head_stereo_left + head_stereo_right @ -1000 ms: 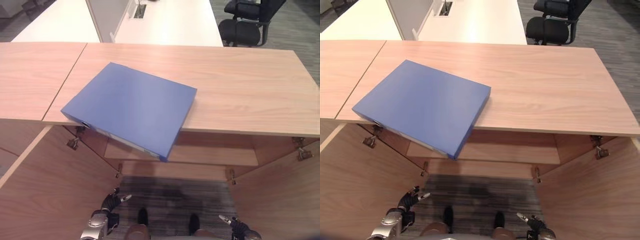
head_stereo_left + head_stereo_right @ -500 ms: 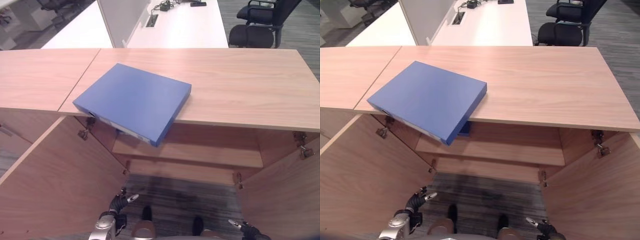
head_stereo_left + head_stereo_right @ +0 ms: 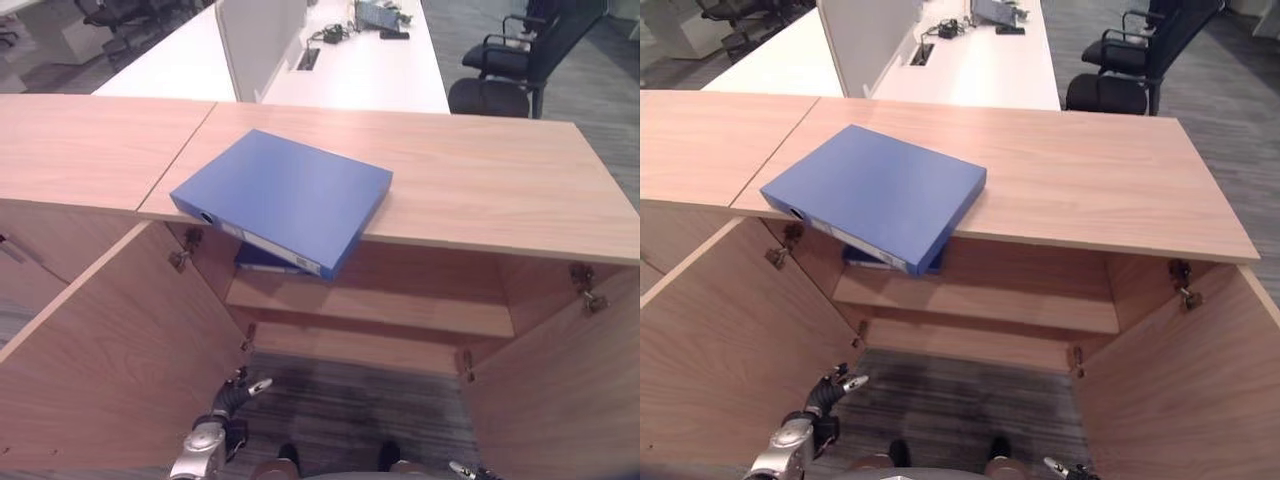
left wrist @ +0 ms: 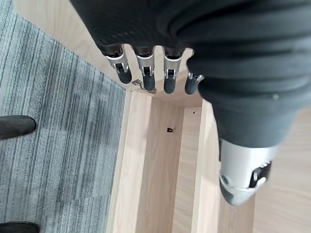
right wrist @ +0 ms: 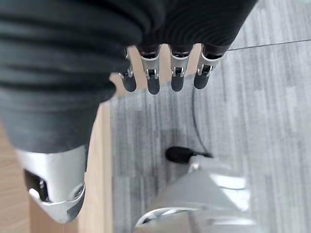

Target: Put the empty folder in the office cabinet

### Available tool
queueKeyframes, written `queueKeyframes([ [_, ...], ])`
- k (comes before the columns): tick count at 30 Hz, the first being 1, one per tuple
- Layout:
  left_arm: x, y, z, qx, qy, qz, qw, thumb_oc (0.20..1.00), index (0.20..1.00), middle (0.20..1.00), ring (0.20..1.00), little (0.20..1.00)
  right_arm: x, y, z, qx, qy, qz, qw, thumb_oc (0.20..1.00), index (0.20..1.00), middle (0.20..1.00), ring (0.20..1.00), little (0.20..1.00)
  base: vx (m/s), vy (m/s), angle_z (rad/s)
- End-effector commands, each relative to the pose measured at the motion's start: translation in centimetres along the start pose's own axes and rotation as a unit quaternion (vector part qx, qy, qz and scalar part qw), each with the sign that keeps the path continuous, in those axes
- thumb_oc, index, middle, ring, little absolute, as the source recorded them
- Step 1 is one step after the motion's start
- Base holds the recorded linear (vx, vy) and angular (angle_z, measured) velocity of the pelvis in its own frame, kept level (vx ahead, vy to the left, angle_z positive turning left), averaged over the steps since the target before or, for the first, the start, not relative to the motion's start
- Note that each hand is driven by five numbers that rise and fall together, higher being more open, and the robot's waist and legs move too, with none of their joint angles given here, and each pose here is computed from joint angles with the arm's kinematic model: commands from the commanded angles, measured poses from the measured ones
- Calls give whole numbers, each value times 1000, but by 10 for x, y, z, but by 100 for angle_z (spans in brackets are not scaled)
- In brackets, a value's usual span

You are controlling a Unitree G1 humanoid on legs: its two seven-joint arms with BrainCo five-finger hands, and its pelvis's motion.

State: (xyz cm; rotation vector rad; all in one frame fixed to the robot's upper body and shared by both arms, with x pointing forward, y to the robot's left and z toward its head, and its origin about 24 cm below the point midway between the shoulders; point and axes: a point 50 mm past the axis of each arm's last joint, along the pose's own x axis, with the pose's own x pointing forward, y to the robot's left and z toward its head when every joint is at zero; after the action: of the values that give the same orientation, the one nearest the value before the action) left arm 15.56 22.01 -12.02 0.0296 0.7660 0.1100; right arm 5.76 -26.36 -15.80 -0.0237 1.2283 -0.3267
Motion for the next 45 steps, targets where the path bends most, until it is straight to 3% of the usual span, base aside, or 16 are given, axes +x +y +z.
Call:
queueKeyframes([
  [1,8,-4,37,-2,-74,-4,997,1000,1000,1000,1000,1000,4,-8,35,-8,-44,-15,999,1000,1000,1000,1000,1000,11,34,0],
  [5,3,6,59,28,-127,10,992,1000,1000,1000,1000,1000,3,-11,32,-8,-39,-19,999,1000,1000,1000,1000,1000,24,58,3],
  [7,-6,21,88,82,-194,56,976,1000,1000,1000,1000,1000,3,-12,31,2,-38,-27,999,1000,1000,1000,1000,1000,31,23,7],
  [9,-22,39,118,186,-271,146,933,1000,1000,1000,1000,1000,4,-10,32,8,-48,-41,998,1000,1000,1000,1000,1000,41,-21,10],
  [12,-53,70,143,328,-348,335,812,1000,1000,1000,1000,1000,3,-3,17,1,-33,-48,998,1000,1000,1000,1000,1000,71,-6,23],
  [16,-74,81,166,372,-389,414,734,1000,1000,1000,1000,1000,2,2,10,6,-23,-41,999,1000,1000,1000,1000,1000,9,2,2],
  [18,-77,82,171,382,-399,421,719,1000,1000,1000,1000,1000,2,4,10,7,-24,-38,999,1000,1000,1000,1000,1000,0,0,0],
  [19,-85,81,188,404,-428,429,686,1000,1000,1000,1000,1000,2,4,10,11,-25,-34,999,1000,1000,1000,1000,1000,0,0,0],
  [21,-90,81,195,413,-441,433,669,1000,1000,1000,1000,1000,2,5,9,13,-24,-32,999,1000,1000,1000,1000,1000,0,0,0],
  [24,-107,73,233,466,-502,425,592,1000,1000,1000,1000,1000,2,3,8,0,-25,-23,999,1000,1000,1000,1000,1000,0,0,0],
  [25,-107,73,233,467,-503,425,591,1000,1000,1000,1000,1000,2,4,8,1,-25,-22,999,1000,1000,1000,1000,1000,0,0,0],
  [28,-117,66,260,511,-537,413,529,1000,1000,1000,1000,1000,1,2,8,-10,-26,-17,999,1000,1000,1000,1000,1000,6,5,-5],
  [29,-116,66,261,511,-538,412,529,1000,1000,1000,1000,1000,1,2,8,-10,-26,-17,999,1000,1000,1000,1000,1000,11,7,-11],
  [30,-119,62,268,531,-548,404,505,1000,1000,1000,1000,1000,1,1,9,-14,-29,-16,999,1000,1000,1000,1000,1000,6,3,-8],
  [38,-111,30,284,606,-574,320,448,1000,1000,1000,1000,1000,1,-6,13,5,-42,-24,999,1000,1000,1000,1000,1000,10,13,-11],
  [45,-86,11,269,640,-556,240,473,1000,1000,1000,1000,1000,-1,-17,6,31,-33,-48,998,1000,1000,1000,1000,1000,13,27,-16],
])
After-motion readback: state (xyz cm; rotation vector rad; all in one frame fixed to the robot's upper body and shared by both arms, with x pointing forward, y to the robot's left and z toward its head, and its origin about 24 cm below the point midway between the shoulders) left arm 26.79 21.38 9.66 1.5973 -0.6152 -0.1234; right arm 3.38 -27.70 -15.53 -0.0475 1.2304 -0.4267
